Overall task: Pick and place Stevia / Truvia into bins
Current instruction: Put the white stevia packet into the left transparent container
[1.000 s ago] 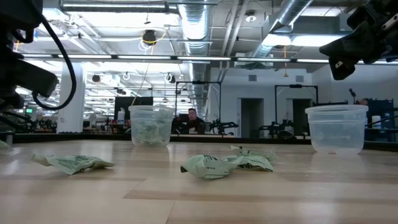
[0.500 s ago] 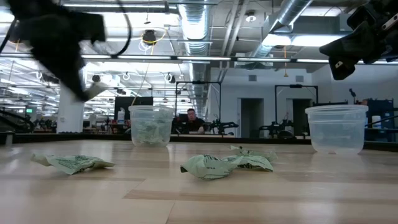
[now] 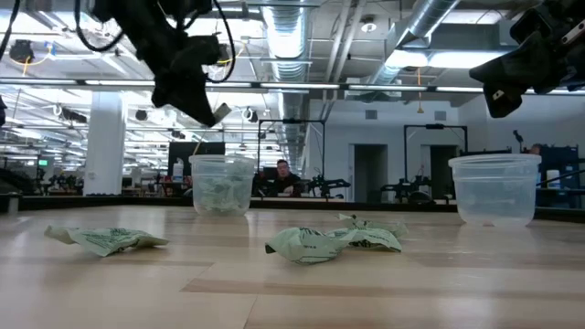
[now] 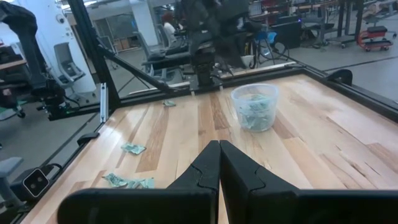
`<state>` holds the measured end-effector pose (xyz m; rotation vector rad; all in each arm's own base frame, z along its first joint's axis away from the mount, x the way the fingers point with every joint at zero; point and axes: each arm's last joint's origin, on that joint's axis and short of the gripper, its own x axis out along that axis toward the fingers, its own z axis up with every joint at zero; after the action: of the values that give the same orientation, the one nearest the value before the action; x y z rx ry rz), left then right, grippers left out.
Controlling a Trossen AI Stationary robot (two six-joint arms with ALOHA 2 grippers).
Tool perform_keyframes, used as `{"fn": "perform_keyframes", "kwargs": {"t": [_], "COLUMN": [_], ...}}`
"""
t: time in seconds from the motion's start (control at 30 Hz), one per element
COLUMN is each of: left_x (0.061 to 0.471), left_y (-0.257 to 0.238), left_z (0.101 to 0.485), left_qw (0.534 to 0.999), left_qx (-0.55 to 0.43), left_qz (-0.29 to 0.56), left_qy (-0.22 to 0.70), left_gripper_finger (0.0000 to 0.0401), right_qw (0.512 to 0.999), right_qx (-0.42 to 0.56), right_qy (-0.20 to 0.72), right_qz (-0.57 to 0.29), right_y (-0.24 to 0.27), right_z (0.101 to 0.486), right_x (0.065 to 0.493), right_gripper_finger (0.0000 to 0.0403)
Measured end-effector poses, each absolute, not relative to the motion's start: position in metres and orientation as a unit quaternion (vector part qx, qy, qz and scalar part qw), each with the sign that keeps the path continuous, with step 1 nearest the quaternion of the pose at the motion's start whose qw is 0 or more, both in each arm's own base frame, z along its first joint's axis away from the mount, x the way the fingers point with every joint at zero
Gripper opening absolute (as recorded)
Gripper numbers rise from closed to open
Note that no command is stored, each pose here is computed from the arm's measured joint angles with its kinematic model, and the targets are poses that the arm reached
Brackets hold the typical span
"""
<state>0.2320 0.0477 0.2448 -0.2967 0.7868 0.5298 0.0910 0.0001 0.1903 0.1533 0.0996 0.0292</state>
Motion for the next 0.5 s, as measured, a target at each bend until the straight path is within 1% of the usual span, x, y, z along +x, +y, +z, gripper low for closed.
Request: {"fn": "perform_keyframes", "kwargs": {"t": [0.2, 0.33, 0.5], "left_x": [0.233, 0.243, 0.253], "left_y": [0.064, 0.067, 0.071], "left_z": [0.242, 0.23, 0.212], "left_qw": [0.879, 0.876, 0.864], "left_qx": [-0.164, -0.177, -0.164], "left_qz": [0.237, 0.209, 0.208], "left_qy": [0.381, 0.396, 0.428], "left_gripper_finger": [0.0, 0.0, 0.0], "right_qw": [0.996, 0.996, 0.996], "right_qx": [0.077, 0.077, 0.077], "right_qy": [0.05, 0.05, 0.05], "right_qz": [0.014, 0.015, 0.015], "right_y": [0.0, 0.0, 0.0], "right_z": [0.19, 0.19, 0.19], "right_x": [0.091, 0.091, 0.091], "right_gripper_finger": [0.0, 0.0, 0.0]}}
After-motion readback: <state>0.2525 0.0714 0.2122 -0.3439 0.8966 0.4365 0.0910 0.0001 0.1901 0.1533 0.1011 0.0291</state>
